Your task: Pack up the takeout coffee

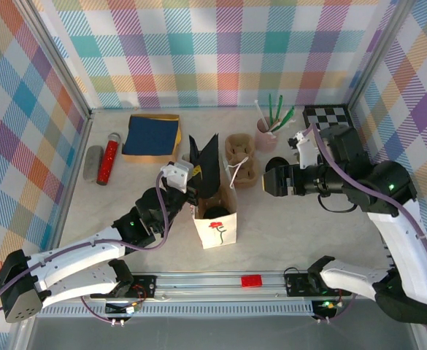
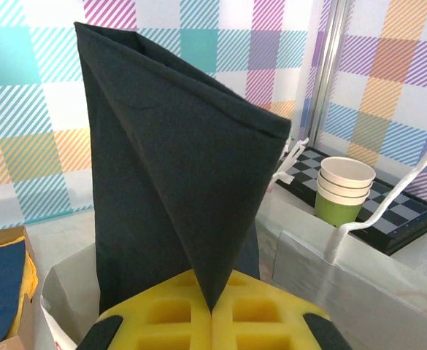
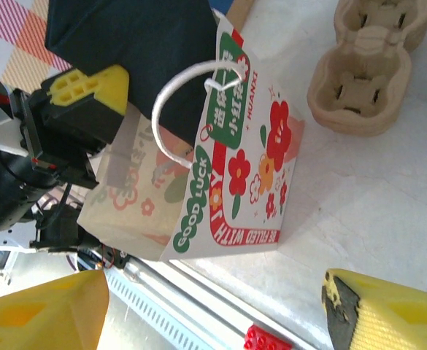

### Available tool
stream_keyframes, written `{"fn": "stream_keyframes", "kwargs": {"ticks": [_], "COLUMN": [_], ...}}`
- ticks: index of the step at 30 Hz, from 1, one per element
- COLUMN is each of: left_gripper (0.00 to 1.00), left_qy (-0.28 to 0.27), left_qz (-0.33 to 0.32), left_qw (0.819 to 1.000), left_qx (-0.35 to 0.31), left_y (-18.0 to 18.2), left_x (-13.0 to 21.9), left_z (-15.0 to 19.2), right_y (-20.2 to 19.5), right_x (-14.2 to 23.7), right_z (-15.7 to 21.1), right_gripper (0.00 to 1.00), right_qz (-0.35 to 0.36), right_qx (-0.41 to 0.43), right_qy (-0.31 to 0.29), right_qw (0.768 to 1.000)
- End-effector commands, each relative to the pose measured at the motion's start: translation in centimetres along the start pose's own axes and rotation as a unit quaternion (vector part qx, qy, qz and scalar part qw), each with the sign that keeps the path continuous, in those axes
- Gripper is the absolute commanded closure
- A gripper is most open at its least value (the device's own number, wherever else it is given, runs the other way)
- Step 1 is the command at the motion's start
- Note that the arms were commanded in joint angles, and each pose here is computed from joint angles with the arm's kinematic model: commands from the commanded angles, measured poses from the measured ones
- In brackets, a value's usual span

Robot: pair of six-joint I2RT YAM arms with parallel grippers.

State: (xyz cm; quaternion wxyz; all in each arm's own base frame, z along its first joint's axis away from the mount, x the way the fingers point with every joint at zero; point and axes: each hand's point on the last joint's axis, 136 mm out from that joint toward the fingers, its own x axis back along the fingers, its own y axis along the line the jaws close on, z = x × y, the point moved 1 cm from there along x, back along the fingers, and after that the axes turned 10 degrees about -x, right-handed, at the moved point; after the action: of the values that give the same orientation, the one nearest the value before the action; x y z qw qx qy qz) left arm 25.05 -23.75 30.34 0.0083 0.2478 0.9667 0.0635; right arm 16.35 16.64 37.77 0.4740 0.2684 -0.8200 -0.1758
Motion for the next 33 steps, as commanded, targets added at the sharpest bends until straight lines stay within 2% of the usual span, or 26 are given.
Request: {"fn": "stream_keyframes", "kwargs": {"ticks": [1,23,33], "left_gripper": [1.00,1.00,1.00], "left_qy": [-0.004,-0.004,-0.011], "left_qz": [0.000,-0.001,-0.005], "left_qw": [1.000,1.000,1.000], "left_qx": [-0.004,-0.003,-0.001], "left_y": [-0.3,-0.4,-0.1], "left_x": [0.0,-0.2,0.1], "left_z": [-0.2,0.0,-0.3], "right_y": [0.1,1.8,2.8], "right_x": [0.3,-2.8,-3.5], "right_z": [1.8,0.0,-0.8], "right_gripper": [0.23,0.23,0.22], "right_qz": [0.006,0.116,0.119], "right_qx": [0.011,0.058,0.068], "right_qy": [0.061,0.089,0.078], "right_qw": [0.998,0.988,0.987]}}
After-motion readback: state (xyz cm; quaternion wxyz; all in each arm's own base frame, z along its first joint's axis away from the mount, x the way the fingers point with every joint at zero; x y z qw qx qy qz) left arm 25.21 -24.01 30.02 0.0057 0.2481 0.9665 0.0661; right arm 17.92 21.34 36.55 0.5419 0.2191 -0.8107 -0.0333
